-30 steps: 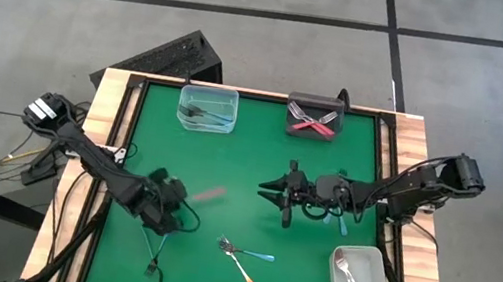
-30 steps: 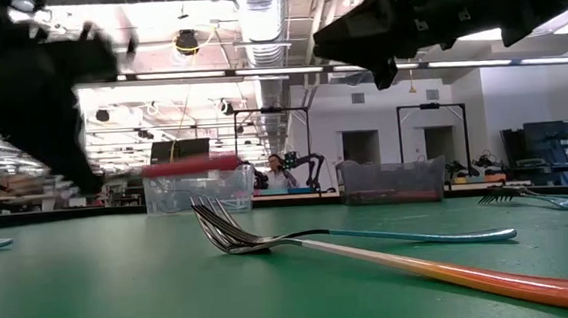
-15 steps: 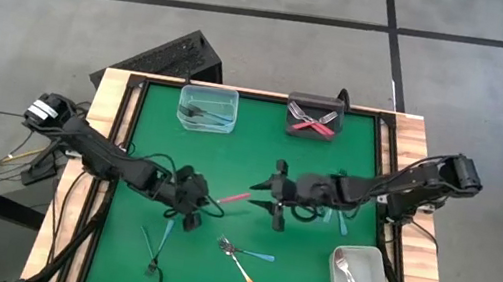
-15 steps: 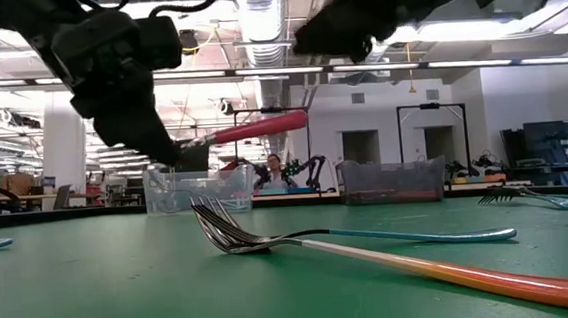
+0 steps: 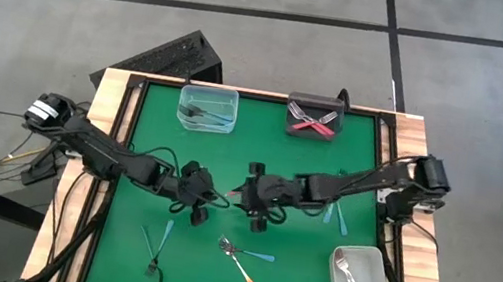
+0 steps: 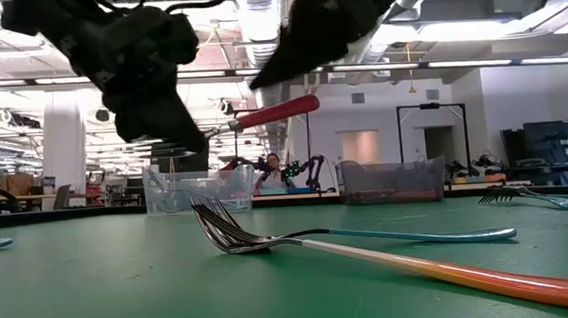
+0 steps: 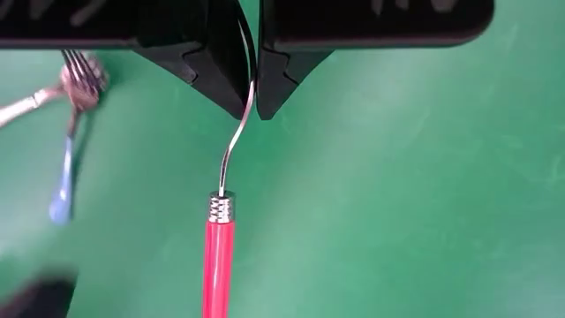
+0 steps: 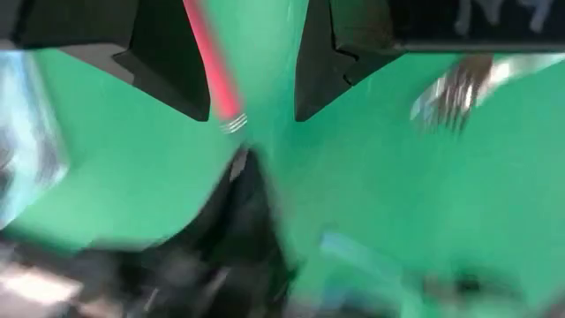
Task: Sort silverware by color (type)
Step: Put the pink fork into the black bin
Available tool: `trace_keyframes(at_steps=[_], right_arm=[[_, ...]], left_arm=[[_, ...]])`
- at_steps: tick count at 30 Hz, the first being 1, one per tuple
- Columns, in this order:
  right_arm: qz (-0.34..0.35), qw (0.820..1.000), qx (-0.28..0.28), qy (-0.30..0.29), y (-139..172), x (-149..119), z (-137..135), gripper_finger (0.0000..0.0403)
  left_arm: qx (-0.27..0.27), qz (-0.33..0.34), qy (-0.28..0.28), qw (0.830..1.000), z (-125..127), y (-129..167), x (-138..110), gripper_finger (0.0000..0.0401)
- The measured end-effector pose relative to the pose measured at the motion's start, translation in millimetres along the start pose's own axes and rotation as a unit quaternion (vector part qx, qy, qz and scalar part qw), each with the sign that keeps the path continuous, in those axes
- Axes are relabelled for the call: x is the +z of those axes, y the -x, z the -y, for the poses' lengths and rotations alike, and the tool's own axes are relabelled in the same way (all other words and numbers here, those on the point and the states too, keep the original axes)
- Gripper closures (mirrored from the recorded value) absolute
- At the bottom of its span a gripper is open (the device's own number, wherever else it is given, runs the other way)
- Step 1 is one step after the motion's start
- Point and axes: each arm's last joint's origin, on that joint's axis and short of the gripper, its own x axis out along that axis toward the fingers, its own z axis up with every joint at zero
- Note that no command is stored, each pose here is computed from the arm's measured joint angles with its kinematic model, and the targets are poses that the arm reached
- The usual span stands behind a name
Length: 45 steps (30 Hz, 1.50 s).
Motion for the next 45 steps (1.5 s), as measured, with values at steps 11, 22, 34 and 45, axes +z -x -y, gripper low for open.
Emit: trace_keyframes(at_steps=[11, 22, 34, 45], right_arm=[[-0.113, 0.991, -0.012, 0.064, -42, 20, 4, 0.0212], [-0.129, 0.987, -0.028, 0.088, -48, 19, 11, 0.0233], [-0.142, 0.986, -0.021, 0.084, -47, 16, 10, 0.0353], [-0.204, 0.978, -0.034, 0.016, -41, -13, 13, 0.0347]], left_arm=[[-0.001, 0.010, -0.003, 1.000, -3, -1, 5, 0.0399], [-0.017, 0.007, -0.064, 0.998, 1, 0, 3, 0.0399], [0.000, 0.022, -0.077, 0.997, 1, 0, 5, 0.0398], [0.049, 0.053, -0.122, 0.990, 14, 35, -11, 0.0309]])
